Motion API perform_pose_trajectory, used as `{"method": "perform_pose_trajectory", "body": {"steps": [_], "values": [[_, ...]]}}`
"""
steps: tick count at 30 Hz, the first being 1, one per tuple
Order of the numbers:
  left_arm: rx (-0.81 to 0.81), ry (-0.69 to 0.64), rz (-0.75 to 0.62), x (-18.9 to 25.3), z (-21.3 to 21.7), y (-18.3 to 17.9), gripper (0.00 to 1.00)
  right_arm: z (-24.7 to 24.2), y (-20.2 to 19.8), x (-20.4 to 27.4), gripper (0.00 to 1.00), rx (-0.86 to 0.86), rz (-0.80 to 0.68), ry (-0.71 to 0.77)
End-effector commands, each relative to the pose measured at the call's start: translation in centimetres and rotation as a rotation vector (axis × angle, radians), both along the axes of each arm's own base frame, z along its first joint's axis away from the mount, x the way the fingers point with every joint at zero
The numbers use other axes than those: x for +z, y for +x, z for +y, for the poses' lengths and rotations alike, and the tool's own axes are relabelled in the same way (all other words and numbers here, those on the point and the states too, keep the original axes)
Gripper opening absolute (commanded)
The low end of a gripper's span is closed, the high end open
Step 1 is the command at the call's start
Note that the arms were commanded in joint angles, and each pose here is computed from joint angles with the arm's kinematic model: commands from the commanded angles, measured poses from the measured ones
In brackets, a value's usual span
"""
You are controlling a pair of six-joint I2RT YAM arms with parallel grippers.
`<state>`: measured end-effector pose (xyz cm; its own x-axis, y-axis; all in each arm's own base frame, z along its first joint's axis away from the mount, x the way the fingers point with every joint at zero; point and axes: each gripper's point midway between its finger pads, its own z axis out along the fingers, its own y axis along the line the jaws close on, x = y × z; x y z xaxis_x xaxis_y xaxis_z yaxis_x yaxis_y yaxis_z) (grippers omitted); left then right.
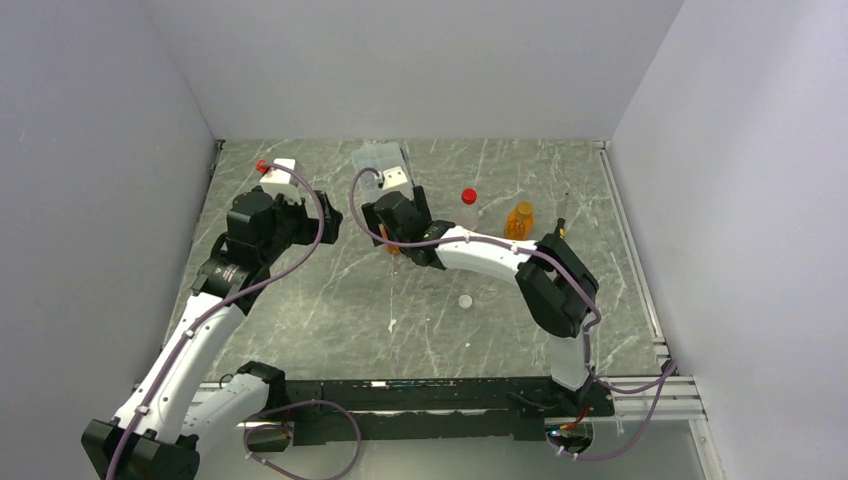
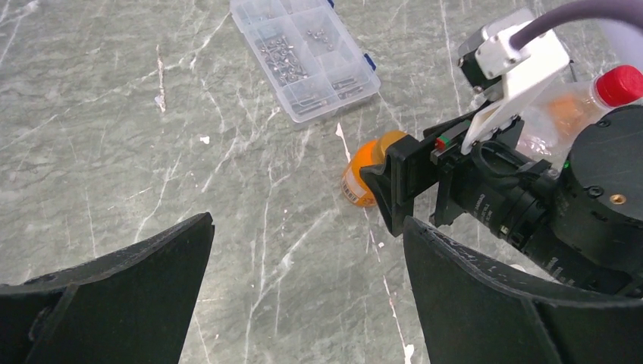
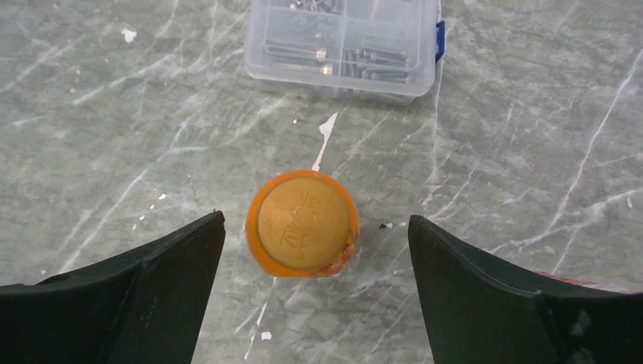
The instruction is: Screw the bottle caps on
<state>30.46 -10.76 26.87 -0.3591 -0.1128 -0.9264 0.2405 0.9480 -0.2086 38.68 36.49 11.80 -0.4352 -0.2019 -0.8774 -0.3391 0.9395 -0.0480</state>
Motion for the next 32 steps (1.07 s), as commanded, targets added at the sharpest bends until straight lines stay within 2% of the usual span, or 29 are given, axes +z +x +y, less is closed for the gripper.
{"method": "perform_pose_trajectory", "body": {"steps": [1,4,10,14,20,24,32], "values": [[-0.025,-0.044,-0.024,1.7,-0.7,0.3,0.99,0.4,0.5,7.3,0.95,-0.031,-0.063,0.094],[-0.054,-0.05,-0.031,2.5,-1.2,0.2,1.0,0.4,0.5,11.0,0.99,-0.034,-0.087,0.131],[-0.056,-0.053,-0.03,4.5,-1.3,0.4,0.99,-1.1,-0.2,18.3,1.0,-0.055,-0.127,0.183],[-0.009,-0.04,0.009,4.7,-0.8,1.3,0.99,-3.0,-2.0,23.5,1.0,-0.045,-0.181,0.262],[0.033,-0.04,0.02,4.9,-0.5,2.4,0.99,-7.1,-5.4,28.8,1.0,-0.037,-0.255,0.372],[0.029,-0.03,0.018,5.1,-0.6,2.8,1.0,-9.8,-7.8,30.6,1.0,-0.032,-0.292,0.435],[0.019,0.003,0.017,4.4,-0.5,2.9,0.99,-13.2,-10.5,30.7,1.0,-0.044,-0.314,0.507]]}}
